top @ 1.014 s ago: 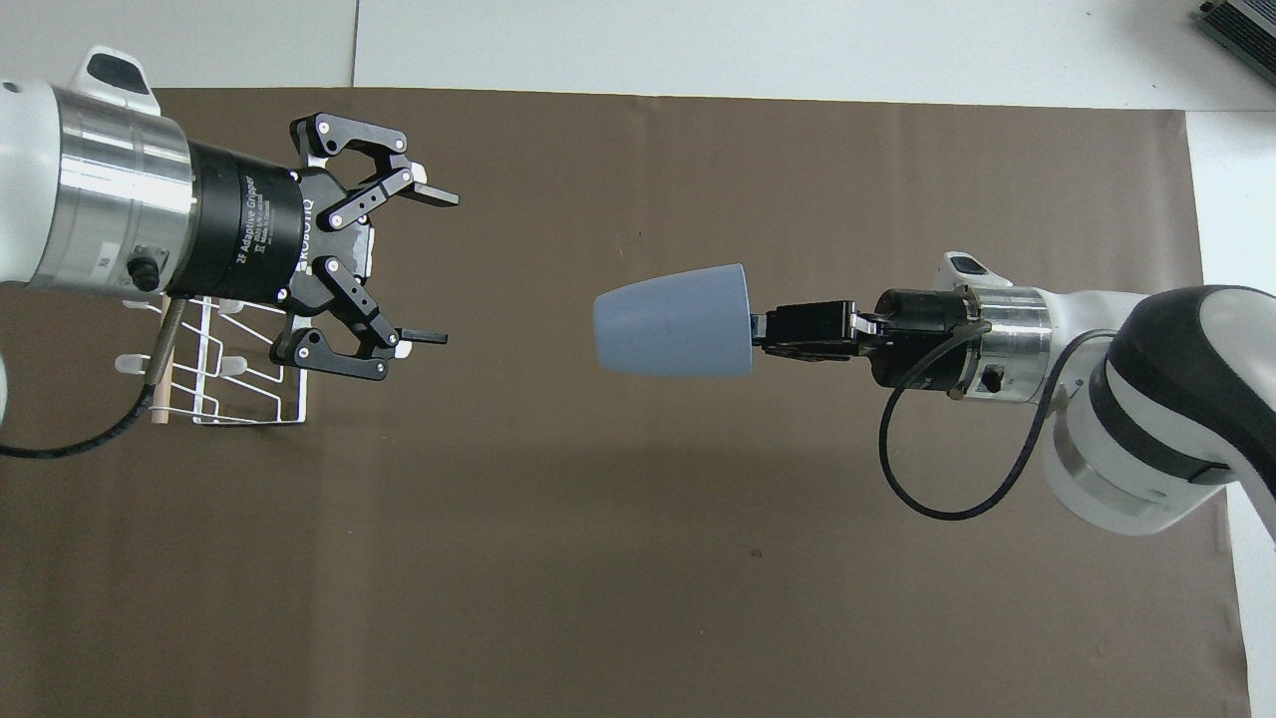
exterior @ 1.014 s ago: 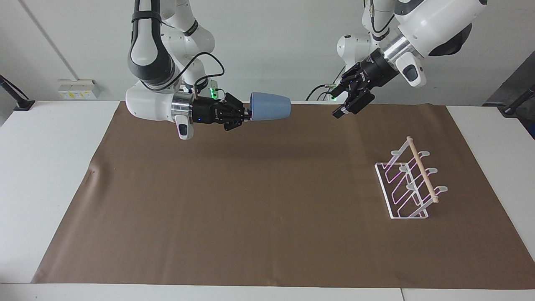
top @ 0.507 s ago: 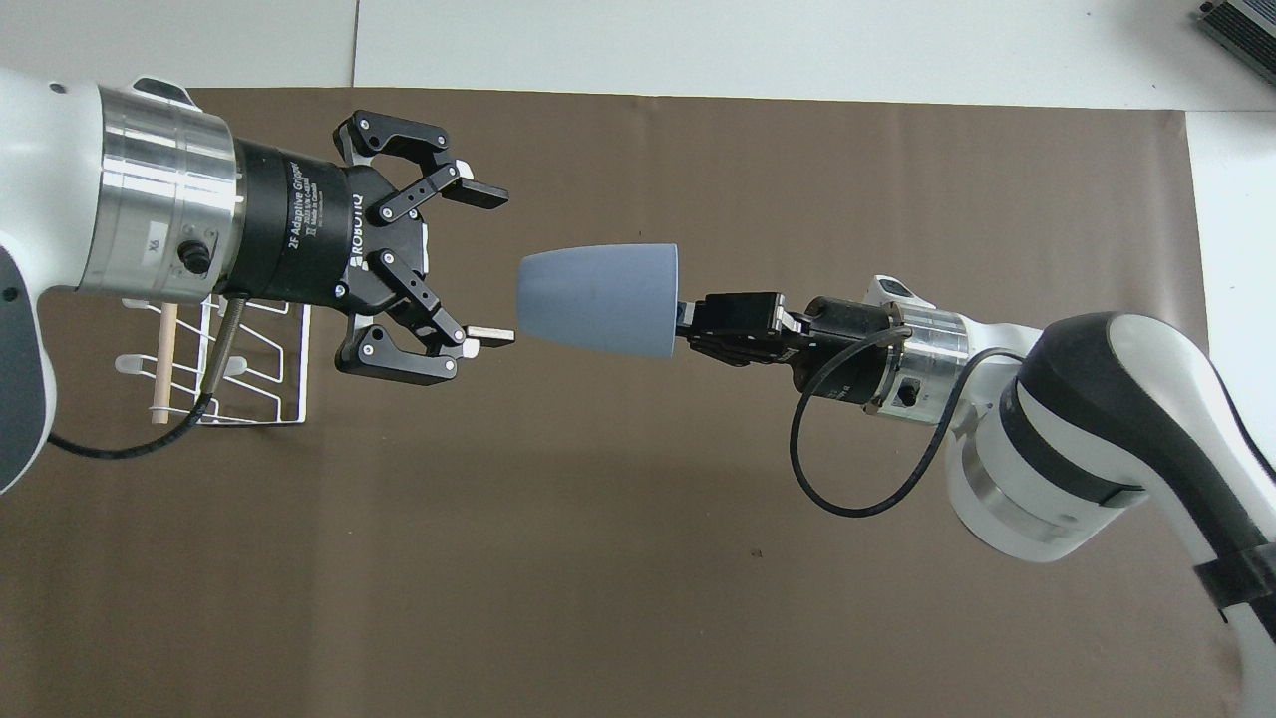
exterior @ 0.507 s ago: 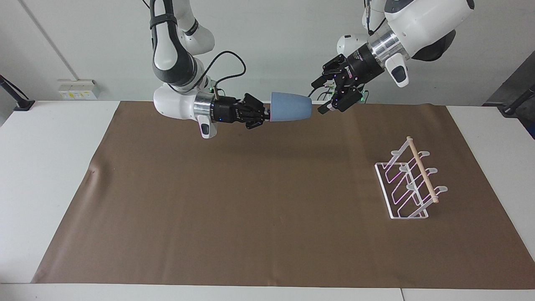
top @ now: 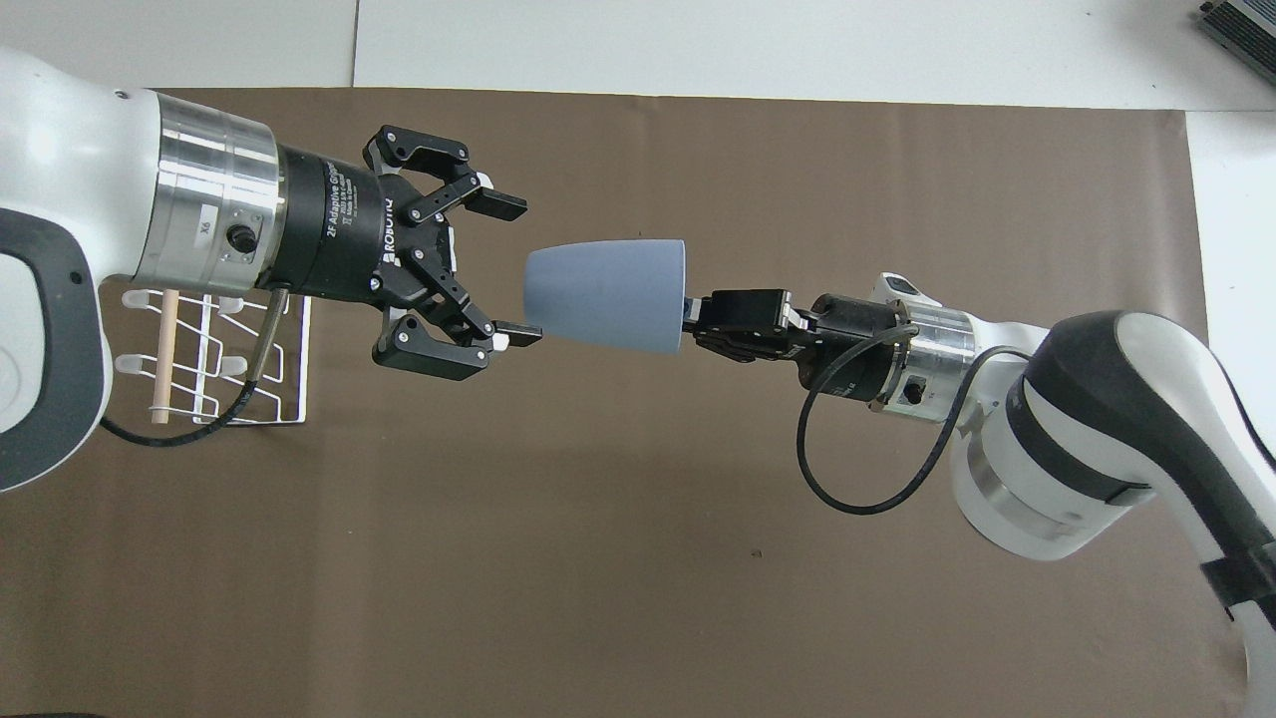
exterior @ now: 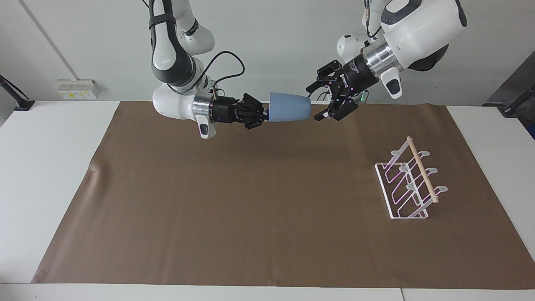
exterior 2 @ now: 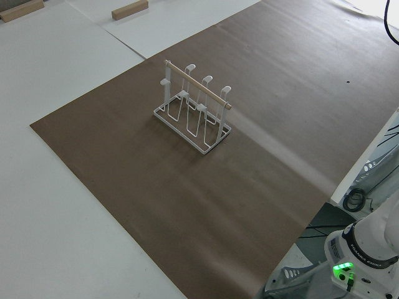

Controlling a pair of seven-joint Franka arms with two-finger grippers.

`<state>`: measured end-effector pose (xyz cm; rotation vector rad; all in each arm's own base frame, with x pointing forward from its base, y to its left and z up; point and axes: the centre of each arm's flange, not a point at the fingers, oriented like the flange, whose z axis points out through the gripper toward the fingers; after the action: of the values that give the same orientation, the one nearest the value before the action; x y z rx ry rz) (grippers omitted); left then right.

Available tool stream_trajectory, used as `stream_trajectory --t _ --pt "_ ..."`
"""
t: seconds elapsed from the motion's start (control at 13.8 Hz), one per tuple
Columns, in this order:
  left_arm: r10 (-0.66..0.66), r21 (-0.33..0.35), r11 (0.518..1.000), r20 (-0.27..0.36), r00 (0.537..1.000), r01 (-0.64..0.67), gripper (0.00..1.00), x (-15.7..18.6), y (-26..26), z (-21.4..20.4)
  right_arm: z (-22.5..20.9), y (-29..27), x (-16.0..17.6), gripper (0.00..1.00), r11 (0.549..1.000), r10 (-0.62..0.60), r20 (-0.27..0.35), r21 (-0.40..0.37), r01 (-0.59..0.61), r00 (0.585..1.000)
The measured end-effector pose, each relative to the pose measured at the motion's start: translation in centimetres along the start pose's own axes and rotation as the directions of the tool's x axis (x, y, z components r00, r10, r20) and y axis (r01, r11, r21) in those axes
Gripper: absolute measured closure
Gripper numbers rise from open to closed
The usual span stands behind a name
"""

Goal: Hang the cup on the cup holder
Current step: 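Carry the cup toward the left gripper while the left gripper closes on it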

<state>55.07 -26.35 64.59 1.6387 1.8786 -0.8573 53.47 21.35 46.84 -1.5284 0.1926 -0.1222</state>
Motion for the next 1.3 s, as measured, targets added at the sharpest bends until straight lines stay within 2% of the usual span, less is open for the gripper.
stream_trajectory --t 0.51,1.16,1.3 --pt "-0.02 0.044 0.999 -0.001 1.0 0.02 0.0 0.0 -0.5 3.5 0.0 0.0 0.0 0.96 1.0 0.0 0.0 0.0 0.0 1.0" --pt "-0.023 0.031 0.999 0.005 1.0 0.023 0.0 -0.1 -0.4 3.2 0.0 0.0 0.0 0.96 1.0 -0.001 0.0 0.0 0.001 1.0" --pt "-0.024 0.026 0.999 0.008 1.0 0.024 0.19 -0.1 -0.4 3.0 -0.1 0.0 0.1 0.96 1.0 -0.001 -0.009 -0.004 0.001 1.0"
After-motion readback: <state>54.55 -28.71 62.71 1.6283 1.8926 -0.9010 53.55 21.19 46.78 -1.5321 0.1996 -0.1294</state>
